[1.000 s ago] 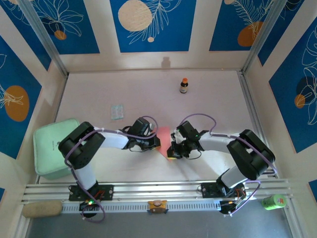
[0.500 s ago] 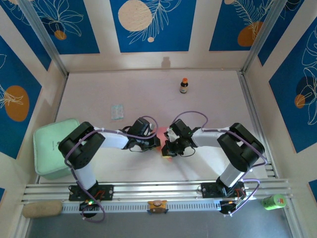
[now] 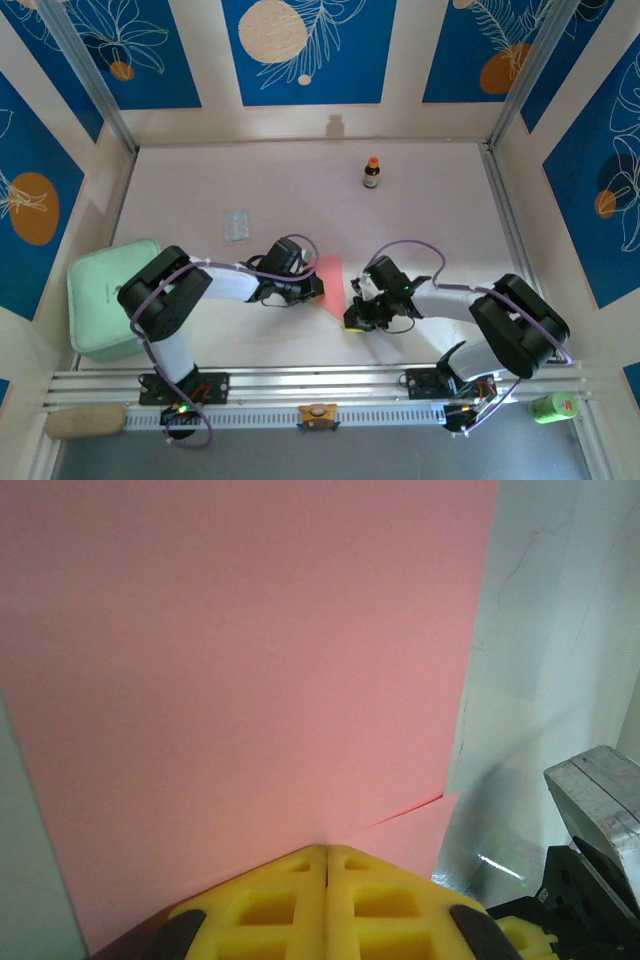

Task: Fold a paper plane with a square sheet of paper (pick it up from the middle)
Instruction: Third fold the triangle at the center of the table.

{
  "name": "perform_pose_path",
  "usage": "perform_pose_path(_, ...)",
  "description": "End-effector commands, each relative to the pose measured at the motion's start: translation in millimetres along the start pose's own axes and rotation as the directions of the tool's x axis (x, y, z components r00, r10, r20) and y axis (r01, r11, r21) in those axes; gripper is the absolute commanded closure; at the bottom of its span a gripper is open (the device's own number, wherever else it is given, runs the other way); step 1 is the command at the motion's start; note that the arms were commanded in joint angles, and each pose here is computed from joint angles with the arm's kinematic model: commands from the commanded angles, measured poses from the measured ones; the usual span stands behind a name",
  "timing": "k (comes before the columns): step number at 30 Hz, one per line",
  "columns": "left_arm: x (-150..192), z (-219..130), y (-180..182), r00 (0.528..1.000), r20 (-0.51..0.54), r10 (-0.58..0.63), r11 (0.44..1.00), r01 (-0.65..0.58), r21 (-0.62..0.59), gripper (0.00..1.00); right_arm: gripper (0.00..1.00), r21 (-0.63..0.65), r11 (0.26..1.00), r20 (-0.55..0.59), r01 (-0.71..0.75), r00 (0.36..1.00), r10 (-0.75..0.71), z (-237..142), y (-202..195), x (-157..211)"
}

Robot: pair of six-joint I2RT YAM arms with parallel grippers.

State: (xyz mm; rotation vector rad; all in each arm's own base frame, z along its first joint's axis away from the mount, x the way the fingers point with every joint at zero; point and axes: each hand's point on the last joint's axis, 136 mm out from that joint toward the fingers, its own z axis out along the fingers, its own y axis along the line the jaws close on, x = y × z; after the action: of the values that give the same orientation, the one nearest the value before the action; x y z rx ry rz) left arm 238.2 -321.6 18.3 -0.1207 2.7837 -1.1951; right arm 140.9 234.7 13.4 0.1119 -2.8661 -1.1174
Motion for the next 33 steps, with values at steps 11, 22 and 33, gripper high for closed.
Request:
perform_pose_path(11,4,-1,32,0.996,0.039,-0.085,0.993,0.088,-0.081,1.00,0.95,-0.075,0.993,0.057,0.090,0.995,-0.086,-16,46,-31)
perform_pose_path(22,5,3,31,0.997,0.015,-0.073,0.994,0.074,-0.076,1.00,0.98,-0.006,0.995,0.058,0.100,0.993,-0.099,17,44,-59)
perform_pose_path(33,5,1,36,0.997,0.028,-0.073,0.993,0.076,-0.095,1.00,0.98,0.044,0.999,0.044,0.017,0.999,-0.019,4,4,-35)
